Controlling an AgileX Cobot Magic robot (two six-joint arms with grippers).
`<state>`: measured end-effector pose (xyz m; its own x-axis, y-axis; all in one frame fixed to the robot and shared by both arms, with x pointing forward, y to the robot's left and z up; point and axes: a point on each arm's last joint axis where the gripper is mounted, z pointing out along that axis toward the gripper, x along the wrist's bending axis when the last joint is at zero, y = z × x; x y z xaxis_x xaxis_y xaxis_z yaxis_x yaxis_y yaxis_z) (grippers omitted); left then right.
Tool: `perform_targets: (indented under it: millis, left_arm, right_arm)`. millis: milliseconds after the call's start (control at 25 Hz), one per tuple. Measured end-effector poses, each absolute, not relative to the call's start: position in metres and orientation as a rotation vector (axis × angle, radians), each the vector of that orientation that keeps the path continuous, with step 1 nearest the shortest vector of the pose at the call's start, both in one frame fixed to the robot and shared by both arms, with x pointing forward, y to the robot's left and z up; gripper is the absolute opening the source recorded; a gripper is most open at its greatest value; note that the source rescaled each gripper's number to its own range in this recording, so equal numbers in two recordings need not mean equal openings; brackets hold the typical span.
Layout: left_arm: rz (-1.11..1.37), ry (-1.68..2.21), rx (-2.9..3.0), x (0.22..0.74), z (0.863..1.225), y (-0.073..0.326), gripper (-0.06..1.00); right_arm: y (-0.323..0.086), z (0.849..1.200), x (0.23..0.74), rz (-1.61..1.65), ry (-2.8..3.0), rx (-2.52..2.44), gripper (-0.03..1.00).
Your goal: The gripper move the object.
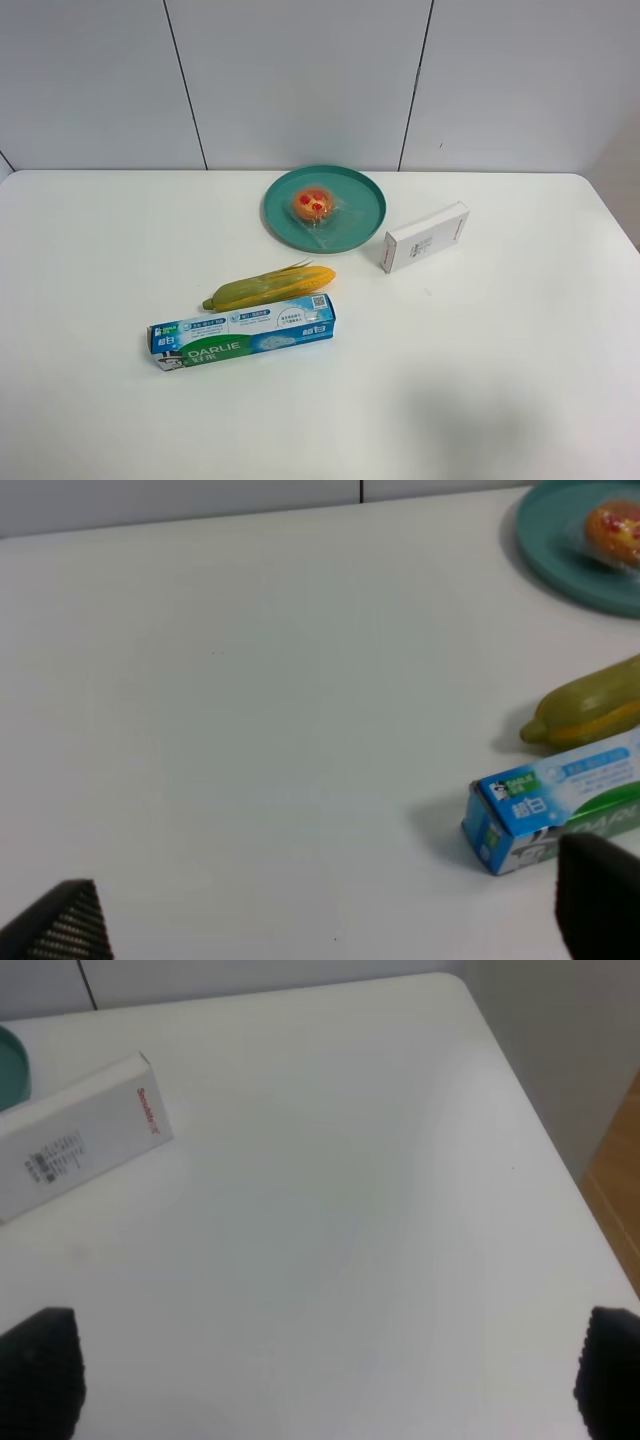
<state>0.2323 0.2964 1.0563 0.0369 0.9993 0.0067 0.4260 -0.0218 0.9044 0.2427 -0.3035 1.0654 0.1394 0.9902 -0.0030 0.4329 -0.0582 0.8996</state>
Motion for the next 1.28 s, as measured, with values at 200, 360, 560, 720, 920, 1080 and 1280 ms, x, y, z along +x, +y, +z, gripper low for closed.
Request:
perform_targets:
  millis: [200, 360, 560, 720, 920, 1080, 1280]
  left_arm:
    - [0.952, 1.491, 1.553, 0.232, 1.056, 0.296, 1.00]
    - [0.952, 1.491, 1.553, 0.232, 1.056, 0.296, 1.00]
    - [0.952, 1.491, 1.553, 0.232, 1.056, 0.296, 1.00]
    - [0.952, 1.490, 1.553, 0.232, 1.056, 0.296, 1.00]
    - [0.952, 1.490, 1.553, 0.232, 1.056, 0.296, 1.00]
    - [0.952, 1.490, 1.553, 0.232, 1.056, 0.296, 1.00]
    - [0.952, 1.490, 1.553, 0.232, 1.056, 0.296, 1.00]
  right_arm:
    - [-0.303, 1.057, 0.241, 0.853, 1.445, 1.605, 1.00]
    - [-0.303, 1.050, 0.240, 0.830, 1.470, 1.622, 1.00]
    - [-0.302, 1.049, 0.235, 0.849, 1.450, 1.601, 1.00]
    - [-0.302, 1.049, 0.235, 0.849, 1.450, 1.601, 1.00]
    - [-0.303, 1.049, 0.235, 0.843, 1.448, 1.601, 1.00]
    - [-0.303, 1.049, 0.235, 0.837, 1.446, 1.599, 1.00]
    - [-0.303, 1.049, 0.235, 0.838, 1.446, 1.600, 1.00]
